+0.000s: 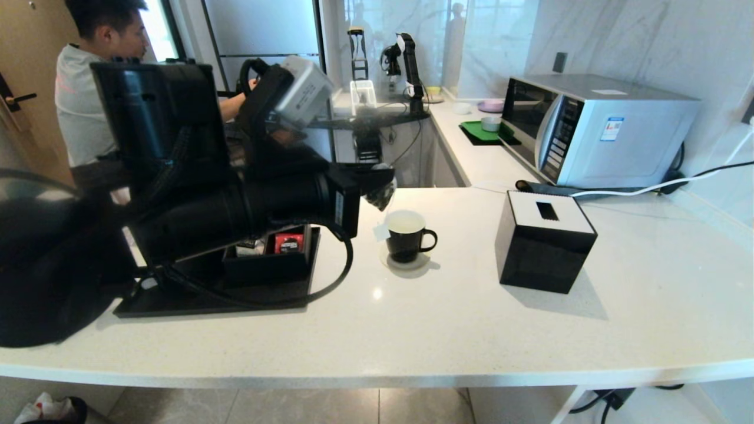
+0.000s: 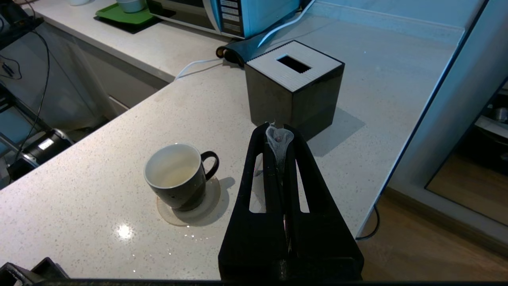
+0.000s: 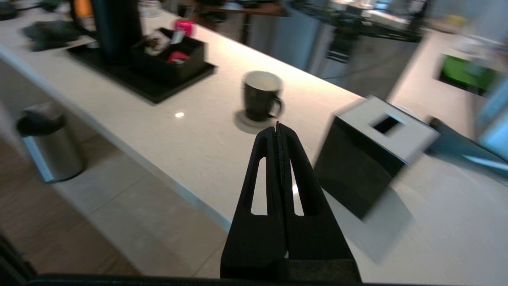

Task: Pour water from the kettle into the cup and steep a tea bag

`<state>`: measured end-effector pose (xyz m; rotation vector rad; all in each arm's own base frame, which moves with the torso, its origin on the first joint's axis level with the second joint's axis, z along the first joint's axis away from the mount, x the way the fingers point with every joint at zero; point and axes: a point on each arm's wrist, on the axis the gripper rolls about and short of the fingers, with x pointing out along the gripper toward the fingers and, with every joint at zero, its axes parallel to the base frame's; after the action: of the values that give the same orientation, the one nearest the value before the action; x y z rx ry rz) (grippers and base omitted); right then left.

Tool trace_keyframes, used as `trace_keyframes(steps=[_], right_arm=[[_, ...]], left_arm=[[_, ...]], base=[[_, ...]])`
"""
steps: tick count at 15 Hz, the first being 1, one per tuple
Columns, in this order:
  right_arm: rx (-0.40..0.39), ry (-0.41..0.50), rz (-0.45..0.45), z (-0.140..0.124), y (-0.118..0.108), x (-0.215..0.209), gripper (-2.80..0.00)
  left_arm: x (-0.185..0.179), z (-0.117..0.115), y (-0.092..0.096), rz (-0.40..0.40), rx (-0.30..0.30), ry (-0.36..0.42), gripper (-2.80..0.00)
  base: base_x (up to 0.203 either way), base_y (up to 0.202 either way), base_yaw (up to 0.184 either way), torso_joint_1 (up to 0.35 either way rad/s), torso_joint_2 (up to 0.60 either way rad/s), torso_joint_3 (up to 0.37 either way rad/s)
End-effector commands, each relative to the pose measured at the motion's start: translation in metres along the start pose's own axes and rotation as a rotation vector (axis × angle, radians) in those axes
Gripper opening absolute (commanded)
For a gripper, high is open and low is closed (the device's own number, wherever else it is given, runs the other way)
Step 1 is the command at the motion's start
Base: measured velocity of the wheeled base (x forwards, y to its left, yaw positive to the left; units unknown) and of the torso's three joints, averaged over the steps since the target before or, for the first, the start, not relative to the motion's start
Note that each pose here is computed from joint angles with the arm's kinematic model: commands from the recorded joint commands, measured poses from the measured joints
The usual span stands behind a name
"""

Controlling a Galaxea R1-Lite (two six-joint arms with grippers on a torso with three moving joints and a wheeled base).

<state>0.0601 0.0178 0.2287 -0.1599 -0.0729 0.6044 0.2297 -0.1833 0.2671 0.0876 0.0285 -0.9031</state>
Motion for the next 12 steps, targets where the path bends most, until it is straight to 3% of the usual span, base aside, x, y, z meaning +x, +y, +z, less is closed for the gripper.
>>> trace_keyframes(steps=[1, 2, 3, 7, 12], right_arm=[[0.052, 0.079, 0.127, -0.013, -0.027, 0.065, -2.80], [0.048, 0.065, 0.171, -0.017, -0.032, 0.085, -2.80], [0.044, 0.050, 0.212, -0.020, -0.034, 0.104, 0.00], [0.028, -0.004, 0.378, -0.023, -0.020, 0.149, 0.00], [0.040, 0.024, 0.502, -0.031, 0.004, 0.168, 0.00]], left_arm=[[0.000, 0.000, 0.000, 0.001, 0.000, -0.002, -2.80], [0.000, 0.000, 0.000, 0.007, 0.000, 0.001, -2.80], [0.001, -0.001, 0.000, 0.016, 0.001, 0.004, -2.80], [0.003, -0.003, 0.001, 0.017, -0.001, 0.011, -2.80], [0.003, -0.004, -0.001, 0.010, -0.001, 0.014, -2.80]], base=[[0.000, 0.000, 0.000, 0.000, 0.00, 0.000], [0.000, 0.000, 0.000, 0.000, 0.00, 0.000], [0.000, 0.000, 0.000, 0.000, 0.00, 0.000], [0.000, 0.000, 0.000, 0.000, 0.00, 0.000], [0.000, 0.000, 0.000, 0.000, 0.00, 0.000]])
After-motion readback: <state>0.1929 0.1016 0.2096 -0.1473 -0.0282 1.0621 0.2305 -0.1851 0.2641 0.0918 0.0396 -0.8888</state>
